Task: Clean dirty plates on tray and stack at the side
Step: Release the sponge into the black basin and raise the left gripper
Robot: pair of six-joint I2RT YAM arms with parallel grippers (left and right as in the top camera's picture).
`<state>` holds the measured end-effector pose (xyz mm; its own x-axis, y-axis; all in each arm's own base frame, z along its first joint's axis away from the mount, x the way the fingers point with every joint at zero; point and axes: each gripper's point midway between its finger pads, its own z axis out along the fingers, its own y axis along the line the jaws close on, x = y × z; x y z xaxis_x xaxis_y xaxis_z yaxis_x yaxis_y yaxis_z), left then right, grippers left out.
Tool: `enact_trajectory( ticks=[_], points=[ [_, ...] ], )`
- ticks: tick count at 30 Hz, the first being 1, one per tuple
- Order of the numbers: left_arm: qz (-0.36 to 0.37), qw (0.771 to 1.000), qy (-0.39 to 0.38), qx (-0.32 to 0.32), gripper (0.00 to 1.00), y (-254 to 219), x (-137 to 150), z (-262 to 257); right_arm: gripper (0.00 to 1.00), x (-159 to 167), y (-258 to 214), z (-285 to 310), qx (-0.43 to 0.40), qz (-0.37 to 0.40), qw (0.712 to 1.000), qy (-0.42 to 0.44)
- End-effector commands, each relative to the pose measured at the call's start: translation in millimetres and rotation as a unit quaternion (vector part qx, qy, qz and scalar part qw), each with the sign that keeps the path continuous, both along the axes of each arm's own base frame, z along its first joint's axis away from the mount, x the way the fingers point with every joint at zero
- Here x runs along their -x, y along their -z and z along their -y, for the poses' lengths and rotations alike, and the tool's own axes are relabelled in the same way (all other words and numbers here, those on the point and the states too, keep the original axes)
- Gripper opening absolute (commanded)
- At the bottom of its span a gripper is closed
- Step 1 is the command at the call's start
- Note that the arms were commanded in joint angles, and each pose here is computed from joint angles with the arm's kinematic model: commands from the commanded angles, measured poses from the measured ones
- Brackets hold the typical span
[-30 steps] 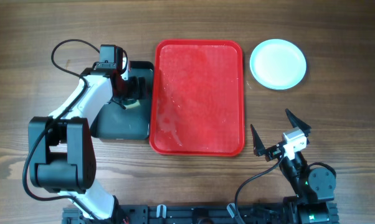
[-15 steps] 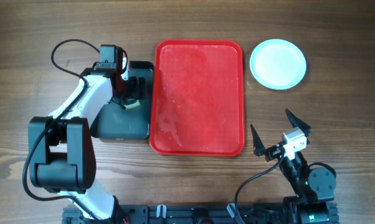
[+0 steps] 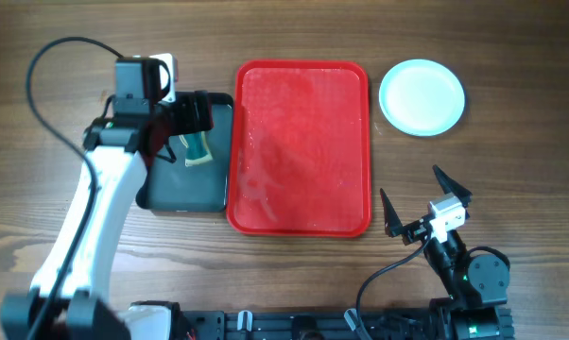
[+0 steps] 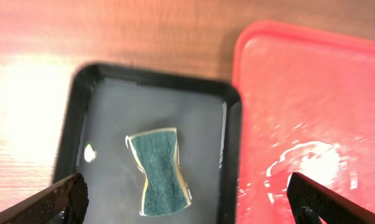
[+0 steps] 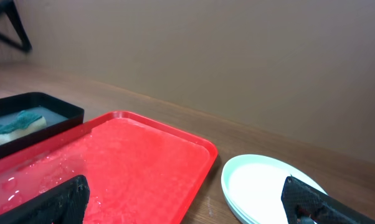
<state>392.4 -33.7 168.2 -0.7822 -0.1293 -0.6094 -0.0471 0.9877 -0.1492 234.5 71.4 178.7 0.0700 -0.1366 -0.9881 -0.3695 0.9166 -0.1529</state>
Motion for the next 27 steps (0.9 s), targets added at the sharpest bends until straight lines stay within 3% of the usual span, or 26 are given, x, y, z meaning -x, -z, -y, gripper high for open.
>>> enact_trajectory(
  ticks=[1, 9, 20, 27],
  points=[
    [0.076, 0.997, -0.007, -0.004, 1.00, -55, 12, -6, 1.00, 2, -3, -2, -0.009, 0.003, 1.000, -0.008],
    [0.173, 0.985, -0.008, 0.003, 1.00, -124, 41, -8, 0.99, 2, -3, -2, -0.009, 0.003, 1.000, -0.008],
    [0.202, 0.979, 0.011, 0.023, 1.00, -144, 55, 1, 1.00, 2, -3, -2, -0.009, 0.003, 1.000, -0.008],
    [0.261, 0.965, 0.015, 0.028, 1.00, -184, 92, 0, 1.00, 2, -3, -2, -0.009, 0.003, 1.000, -0.008]
  ],
)
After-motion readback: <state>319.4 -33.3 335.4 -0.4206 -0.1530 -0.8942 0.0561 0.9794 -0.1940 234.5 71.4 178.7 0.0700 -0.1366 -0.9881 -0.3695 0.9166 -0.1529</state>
